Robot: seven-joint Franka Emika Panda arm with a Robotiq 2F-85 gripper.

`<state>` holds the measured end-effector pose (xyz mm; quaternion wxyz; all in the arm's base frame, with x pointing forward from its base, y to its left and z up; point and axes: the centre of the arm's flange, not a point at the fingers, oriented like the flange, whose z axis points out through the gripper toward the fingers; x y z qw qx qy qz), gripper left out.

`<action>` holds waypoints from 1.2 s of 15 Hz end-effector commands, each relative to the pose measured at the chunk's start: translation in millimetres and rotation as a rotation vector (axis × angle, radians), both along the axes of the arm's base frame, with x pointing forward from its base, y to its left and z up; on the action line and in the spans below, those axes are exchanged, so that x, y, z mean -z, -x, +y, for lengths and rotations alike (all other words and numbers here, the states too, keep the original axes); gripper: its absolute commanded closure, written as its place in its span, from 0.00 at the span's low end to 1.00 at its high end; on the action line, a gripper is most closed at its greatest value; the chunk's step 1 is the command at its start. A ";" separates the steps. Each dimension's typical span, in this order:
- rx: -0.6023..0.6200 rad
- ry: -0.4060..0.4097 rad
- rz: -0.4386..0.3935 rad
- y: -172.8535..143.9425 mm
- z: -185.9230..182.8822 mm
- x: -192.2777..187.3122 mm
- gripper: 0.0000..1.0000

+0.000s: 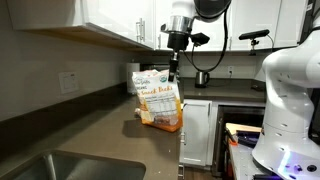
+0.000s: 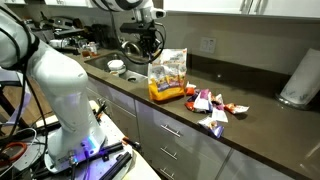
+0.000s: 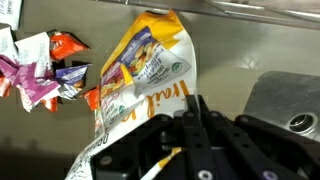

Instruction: Turn the plastic packaging around.

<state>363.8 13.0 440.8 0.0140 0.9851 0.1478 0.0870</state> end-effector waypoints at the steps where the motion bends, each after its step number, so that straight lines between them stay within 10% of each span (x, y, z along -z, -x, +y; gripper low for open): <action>1: -0.088 -0.045 0.044 5.0 -7.7 -2.4 1.00; 10: -0.147 -0.186 0.105 -1.6 -23.9 7.7 0.99; 11: -0.124 -0.198 0.109 -2.5 -24.0 8.9 0.73; 18: 0.063 -0.009 -0.039 -12.5 4.5 -3.8 0.35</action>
